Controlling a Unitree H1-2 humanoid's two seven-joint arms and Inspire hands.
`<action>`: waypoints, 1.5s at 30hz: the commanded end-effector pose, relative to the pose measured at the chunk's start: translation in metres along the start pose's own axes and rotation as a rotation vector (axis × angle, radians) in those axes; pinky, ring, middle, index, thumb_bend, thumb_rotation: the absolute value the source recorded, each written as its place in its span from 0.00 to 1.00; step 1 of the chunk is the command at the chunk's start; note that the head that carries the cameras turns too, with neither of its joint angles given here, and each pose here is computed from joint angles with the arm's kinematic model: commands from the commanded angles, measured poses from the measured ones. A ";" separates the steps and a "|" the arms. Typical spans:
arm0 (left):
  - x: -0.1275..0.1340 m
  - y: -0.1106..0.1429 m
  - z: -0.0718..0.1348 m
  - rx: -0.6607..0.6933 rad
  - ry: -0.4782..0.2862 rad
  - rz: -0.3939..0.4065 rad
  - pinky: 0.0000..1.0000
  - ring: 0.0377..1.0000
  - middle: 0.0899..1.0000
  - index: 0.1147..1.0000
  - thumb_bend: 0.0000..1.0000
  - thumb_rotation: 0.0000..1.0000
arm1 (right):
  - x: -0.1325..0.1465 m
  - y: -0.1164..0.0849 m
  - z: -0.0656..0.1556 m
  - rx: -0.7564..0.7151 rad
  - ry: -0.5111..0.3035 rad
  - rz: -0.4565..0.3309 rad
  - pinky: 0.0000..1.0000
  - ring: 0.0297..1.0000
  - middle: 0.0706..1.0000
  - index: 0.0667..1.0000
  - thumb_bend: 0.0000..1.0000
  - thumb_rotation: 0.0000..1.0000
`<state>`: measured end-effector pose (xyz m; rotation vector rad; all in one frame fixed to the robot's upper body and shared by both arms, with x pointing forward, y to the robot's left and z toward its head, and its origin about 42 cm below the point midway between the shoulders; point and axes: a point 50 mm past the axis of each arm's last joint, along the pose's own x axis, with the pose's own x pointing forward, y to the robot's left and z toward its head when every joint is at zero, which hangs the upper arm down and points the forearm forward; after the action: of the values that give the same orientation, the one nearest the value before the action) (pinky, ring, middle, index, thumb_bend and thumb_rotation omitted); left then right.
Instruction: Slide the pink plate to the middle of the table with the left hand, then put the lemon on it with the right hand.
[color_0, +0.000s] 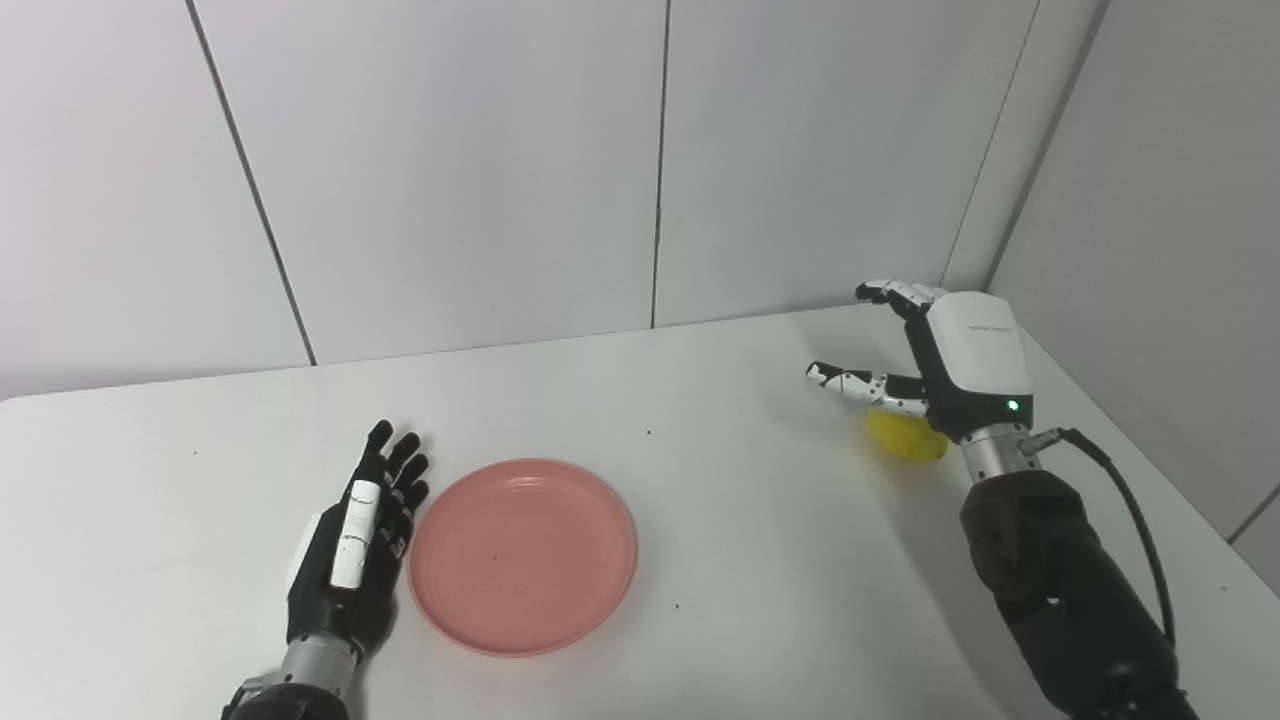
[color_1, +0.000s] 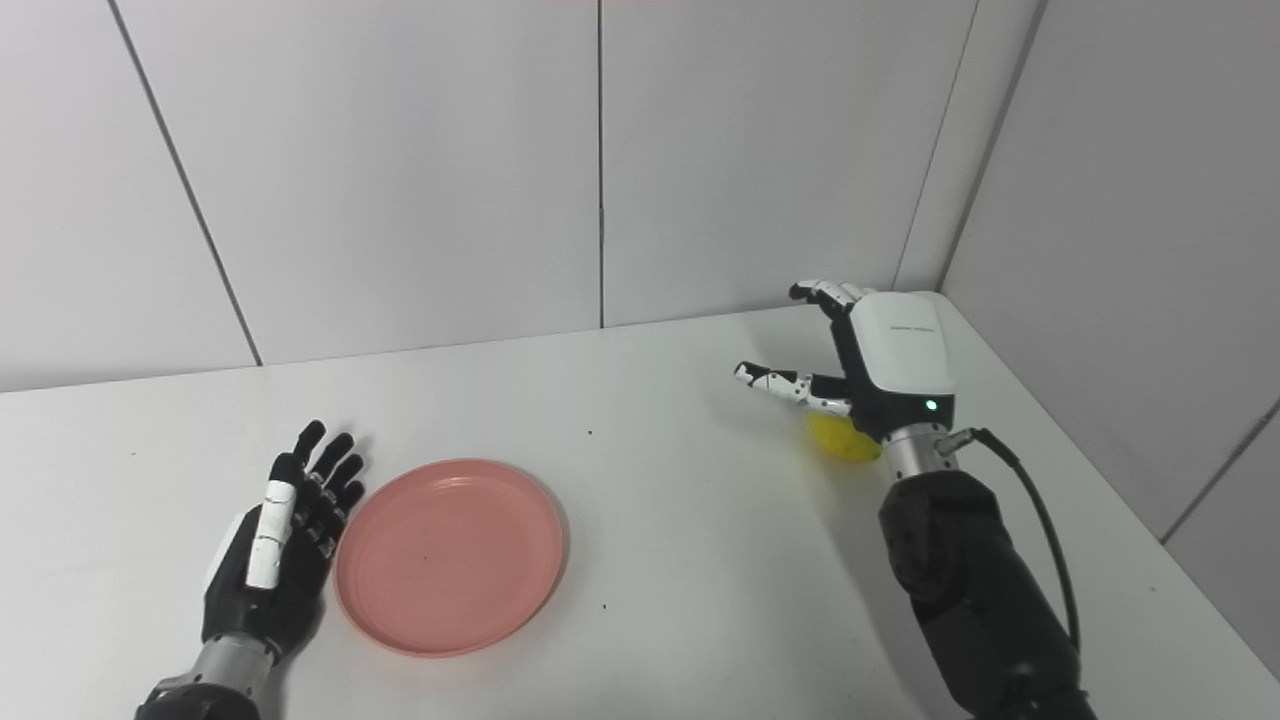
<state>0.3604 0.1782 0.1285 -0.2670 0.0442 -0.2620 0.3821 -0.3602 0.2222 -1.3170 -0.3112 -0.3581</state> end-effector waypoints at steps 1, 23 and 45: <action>-0.011 0.005 -0.023 -0.018 0.104 0.031 1.00 0.97 0.96 1.00 0.80 0.77 | 0.018 -0.020 -0.006 -0.047 0.006 -0.068 0.66 0.70 0.69 0.66 0.84 0.85; -0.009 0.005 -0.022 -0.025 0.103 0.031 1.00 0.97 0.96 1.00 0.80 0.75 | 0.005 0.011 -0.032 -0.059 0.073 0.000 0.66 0.72 0.71 0.66 0.84 0.80; -0.012 0.004 -0.024 -0.038 0.109 0.034 1.00 0.96 0.96 1.00 0.80 0.74 | -0.008 0.025 -0.037 -0.053 0.097 0.064 0.63 0.70 0.72 0.68 0.82 0.80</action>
<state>0.3595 0.1778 0.1286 -0.2729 0.0432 -0.2614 0.3822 -0.3788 0.1698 -1.3362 -0.1461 -0.3322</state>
